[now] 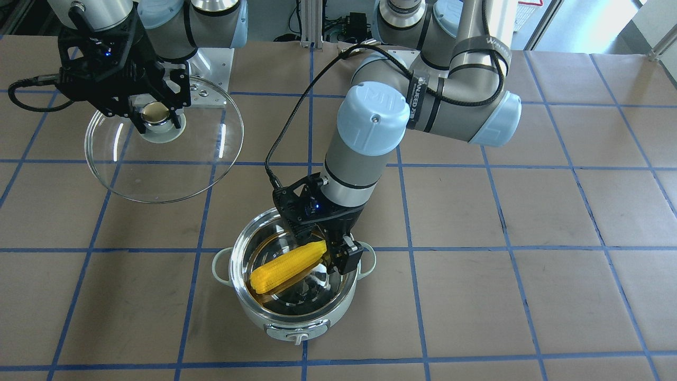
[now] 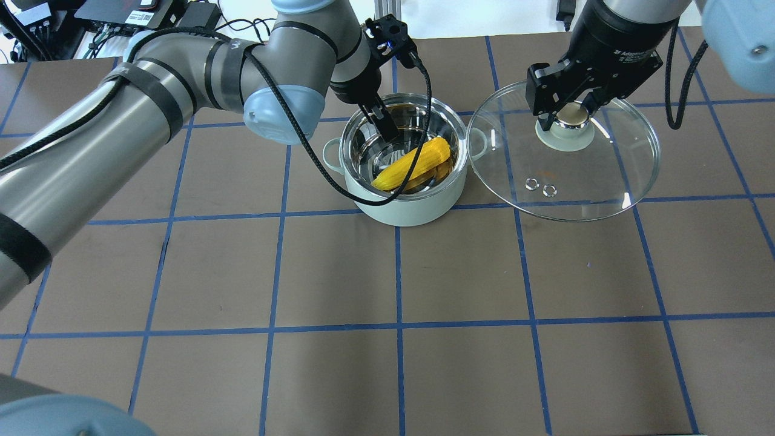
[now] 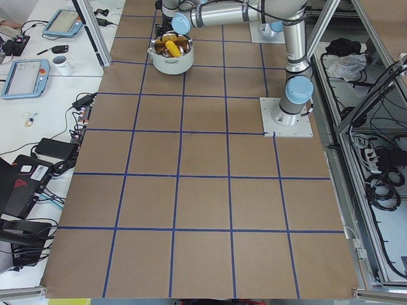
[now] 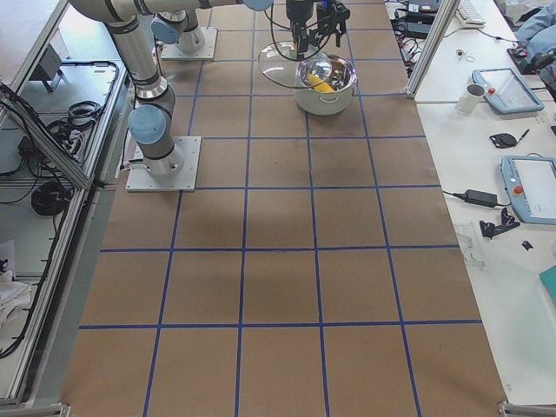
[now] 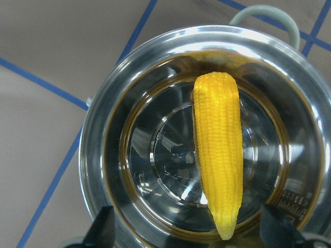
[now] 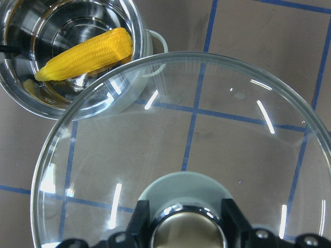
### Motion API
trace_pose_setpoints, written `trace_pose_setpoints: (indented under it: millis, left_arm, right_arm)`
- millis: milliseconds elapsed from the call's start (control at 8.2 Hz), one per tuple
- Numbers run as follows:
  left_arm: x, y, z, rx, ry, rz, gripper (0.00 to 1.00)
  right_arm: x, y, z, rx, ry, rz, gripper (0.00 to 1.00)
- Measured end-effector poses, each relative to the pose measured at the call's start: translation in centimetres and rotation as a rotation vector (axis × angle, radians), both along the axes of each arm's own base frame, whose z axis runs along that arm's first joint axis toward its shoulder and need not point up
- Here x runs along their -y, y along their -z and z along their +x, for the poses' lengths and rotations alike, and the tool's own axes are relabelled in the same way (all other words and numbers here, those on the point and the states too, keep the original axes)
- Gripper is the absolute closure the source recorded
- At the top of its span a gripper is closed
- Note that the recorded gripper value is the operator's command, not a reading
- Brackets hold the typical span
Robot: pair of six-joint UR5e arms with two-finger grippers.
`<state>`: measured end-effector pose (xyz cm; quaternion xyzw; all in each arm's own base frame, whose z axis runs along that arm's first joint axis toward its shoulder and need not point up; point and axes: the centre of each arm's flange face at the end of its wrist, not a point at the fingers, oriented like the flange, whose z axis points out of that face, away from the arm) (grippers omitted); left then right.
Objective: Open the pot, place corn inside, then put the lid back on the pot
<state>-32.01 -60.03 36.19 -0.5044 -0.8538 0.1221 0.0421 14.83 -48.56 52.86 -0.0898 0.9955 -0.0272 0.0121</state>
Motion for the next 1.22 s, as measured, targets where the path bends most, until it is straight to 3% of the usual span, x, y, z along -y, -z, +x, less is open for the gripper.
trace_pose_setpoints:
  millis: [366,732,976,1220]
  left_arm:
    - [-0.1,-5.4,5.8,-0.04,-0.277,0.013,0.0]
    - [0.8,-7.6,15.9,-0.051,-0.587,0.099,0.0]
    - [-0.2,-9.0,19.0,-0.045,-0.737,0.149,0.0]
    - [-2.1,-11.2,20.5,-0.001,-0.906,0.144,0.0]
  right_arm:
    - [0.4,-0.1,0.1,0.0,0.002,-0.023,0.88]
    - [3.6,1.2,1.8,0.041,0.028,-0.094,0.88]
    - [6.3,3.7,6.2,0.095,0.072,-0.136,0.88]
    - [8.6,6.3,11.3,0.119,0.089,-0.162,0.88]
